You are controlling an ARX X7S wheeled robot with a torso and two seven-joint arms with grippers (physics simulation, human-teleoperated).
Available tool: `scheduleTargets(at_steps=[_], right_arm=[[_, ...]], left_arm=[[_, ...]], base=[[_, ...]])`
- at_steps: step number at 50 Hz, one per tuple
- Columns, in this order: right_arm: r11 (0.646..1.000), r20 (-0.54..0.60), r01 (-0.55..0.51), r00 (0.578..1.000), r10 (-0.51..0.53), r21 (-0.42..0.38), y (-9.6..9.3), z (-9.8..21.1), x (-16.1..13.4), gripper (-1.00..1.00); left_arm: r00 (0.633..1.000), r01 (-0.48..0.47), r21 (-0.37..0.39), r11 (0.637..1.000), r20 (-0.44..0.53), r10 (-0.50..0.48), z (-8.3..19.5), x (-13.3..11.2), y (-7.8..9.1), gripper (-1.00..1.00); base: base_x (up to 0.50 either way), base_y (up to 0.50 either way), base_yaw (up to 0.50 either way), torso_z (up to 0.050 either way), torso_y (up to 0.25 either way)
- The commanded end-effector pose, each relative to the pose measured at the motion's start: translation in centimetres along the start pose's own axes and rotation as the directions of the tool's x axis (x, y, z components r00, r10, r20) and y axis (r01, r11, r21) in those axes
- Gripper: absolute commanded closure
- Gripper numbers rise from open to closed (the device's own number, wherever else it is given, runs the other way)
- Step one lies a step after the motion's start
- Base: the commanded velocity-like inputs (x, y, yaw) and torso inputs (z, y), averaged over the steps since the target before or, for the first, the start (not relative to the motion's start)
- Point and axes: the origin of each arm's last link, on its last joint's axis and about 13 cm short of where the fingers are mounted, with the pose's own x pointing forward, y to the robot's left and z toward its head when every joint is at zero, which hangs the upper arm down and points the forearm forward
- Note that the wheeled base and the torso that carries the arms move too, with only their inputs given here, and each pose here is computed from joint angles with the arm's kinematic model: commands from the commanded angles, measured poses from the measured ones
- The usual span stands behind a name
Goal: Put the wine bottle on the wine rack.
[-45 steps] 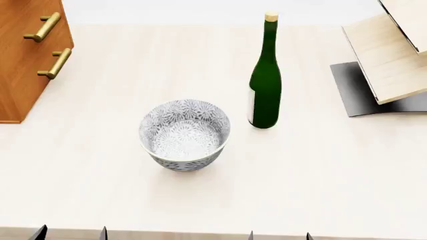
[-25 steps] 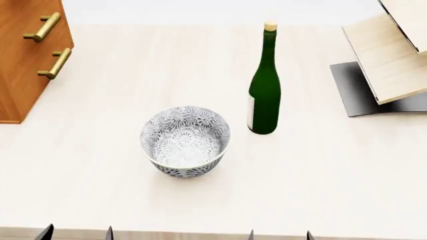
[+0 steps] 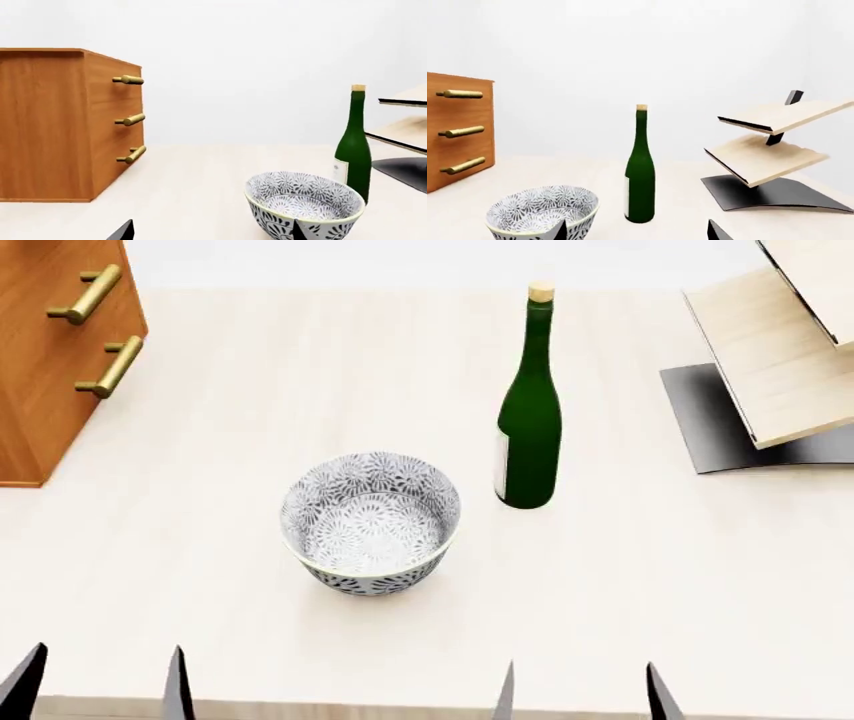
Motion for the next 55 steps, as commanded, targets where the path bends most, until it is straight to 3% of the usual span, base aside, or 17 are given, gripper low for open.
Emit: scheduleTargets(at_steps=[1,6,12,17,21,55], right_arm=[[1.0,0.208,-0.022,0.978,0.018,0.018,0.2,4.7,-2.1,-1.0],[0.999,0.318,-0.021,0.948,0.012,0.026,0.0,6.6,-3.1,-1.0],[1.0,0.39,-0.025,0.921,0.018,0.012,0.1,7.5,-3.8,-1.0],[0.998,0.488,-0.032,0.873,0.005,0.046,0.1,8.4,-4.5,-1.0],[0.998,0.508,-0.03,0.861,0.001,0.048,0.1,8.4,-4.6,-1.0],[0.998,0.476,-0.041,0.879,0.015,0.044,0.3,7.8,-4.3,-1.0]], left_arm=[[0.982,0.01,-0.031,0.999,0.189,-0.004,4.1,-1.8,-0.1,-1.0],[0.943,-0.01,-0.041,0.999,0.331,0.023,6.3,-3.1,0.0,-1.0],[0.918,-0.004,-0.04,0.999,0.395,0.019,7.5,-4.0,-0.1,-1.0],[0.874,-0.003,-0.063,0.998,0.485,0.033,8.3,-4.9,-0.1,-1.0],[0.828,-0.006,-0.058,0.998,0.559,0.037,8.8,-5.6,-0.1,-1.0],[0.844,0.029,-0.077,0.997,0.535,0.017,8.3,-5.4,-0.3,-1.0]], base=[[0.0,0.0,0.0,0.0,0.0],[0.0,0.0,0.0,0.0,0.0],[0.0,0.0,0.0,0.0,0.0],[0.0,0.0,0.0,0.0,0.0],[0.0,0.0,0.0,0.0,0.0],[0.16,0.0,0.0,0.0,0.0]])
